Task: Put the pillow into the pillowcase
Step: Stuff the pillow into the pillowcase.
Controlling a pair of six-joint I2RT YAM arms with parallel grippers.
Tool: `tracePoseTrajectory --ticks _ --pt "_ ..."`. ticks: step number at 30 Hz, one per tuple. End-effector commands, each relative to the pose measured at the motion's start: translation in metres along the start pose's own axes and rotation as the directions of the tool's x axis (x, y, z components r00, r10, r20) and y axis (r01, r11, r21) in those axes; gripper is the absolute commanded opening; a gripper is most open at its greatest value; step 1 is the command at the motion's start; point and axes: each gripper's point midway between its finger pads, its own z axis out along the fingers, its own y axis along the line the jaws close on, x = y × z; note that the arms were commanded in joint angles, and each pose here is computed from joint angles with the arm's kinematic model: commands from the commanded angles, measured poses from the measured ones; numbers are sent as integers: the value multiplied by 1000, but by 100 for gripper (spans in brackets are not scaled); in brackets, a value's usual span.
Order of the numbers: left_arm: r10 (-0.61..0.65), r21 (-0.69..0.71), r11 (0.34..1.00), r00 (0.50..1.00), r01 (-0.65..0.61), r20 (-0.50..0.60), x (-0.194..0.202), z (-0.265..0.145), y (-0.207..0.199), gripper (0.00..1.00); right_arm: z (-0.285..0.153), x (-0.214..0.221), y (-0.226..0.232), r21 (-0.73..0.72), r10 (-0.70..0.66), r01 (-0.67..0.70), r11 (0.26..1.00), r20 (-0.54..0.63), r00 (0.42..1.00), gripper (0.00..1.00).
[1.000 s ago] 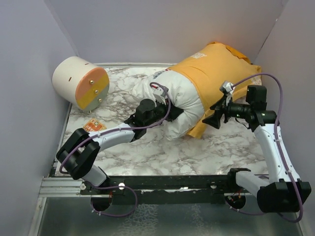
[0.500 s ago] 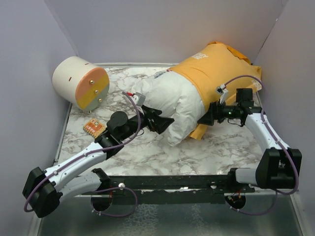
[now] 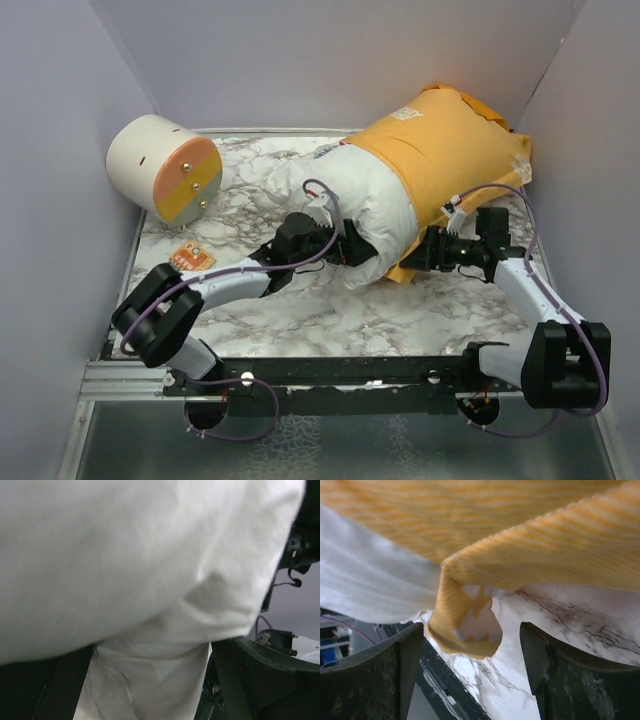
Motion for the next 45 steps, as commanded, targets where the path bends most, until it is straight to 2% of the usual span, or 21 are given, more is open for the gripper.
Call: tracePoseTrajectory --ticks 1,4,5,6,8,9,11,13,15,17,19,21,24,27,30,38,45 --pt "55 173 982 992 -74 113 -52 38 -49 99 6 -27 -8 22 -36 34 999 85 996 62" --pt "85 119 988 989 -99 123 -65 61 -35 92 13 -33 -10 -4 -29 30 1000 99 995 22" --pt "87 113 988 988 -101 126 -70 66 -34 85 15 -35 -6 -42 -38 42 998 94 995 10" --pt "91 119 987 986 -108 138 -78 66 -36 71 15 -37 2 -93 -48 56 994 80 996 2" --pt "97 117 986 984 -115 152 -88 70 -31 37 7 -42 35 -263 -114 123 957 50 992 1" --pt "113 119 984 977 -135 180 -99 68 -34 25 1 -43 60 -380 -170 172 909 39 985 1" --pt "154 120 974 954 -190 259 -127 58 -51 11 -6 -37 115 -561 -330 289 776 30 944 1" --pt "190 107 966 926 -236 327 -153 51 -67 3 -7 -17 174 -673 -516 407 618 44 856 1" --pt "204 92 962 903 -256 379 -174 46 -77 0 -12 1 222 -742 -620 466 481 88 780 1" --pt "199 69 966 891 -248 407 -186 44 -79 0 -16 2 242 -773 -641 476 419 120 758 0" --pt "180 50 974 892 -220 415 -185 46 -72 0 -16 -2 248 -795 -650 468 386 126 749 1" --pt "144 39 984 903 -174 405 -174 50 -58 0 -10 -3 246 -811 -647 443 383 107 755 1" --pt "72 52 994 933 -97 353 -134 62 -36 0 3 -4 239 -822 -632 410 395 80 770 1" --pt "12 74 997 955 -35 296 -89 70 -23 0 16 -14 235 -813 -629 415 409 78 773 1" --pt "-16 94 995 961 -11 276 -62 62 -21 0 23 -35 230 -790 -622 445 422 104 776 1" --pt "46 42 997 924 -67 379 -67 -6 -44 0 49 -80 254 -782 -602 451 430 123 789 1" --pt "95 -19 995 872 -98 480 -70 -57 -70 0 70 -85 302 -829 -628 435 351 137 766 1"
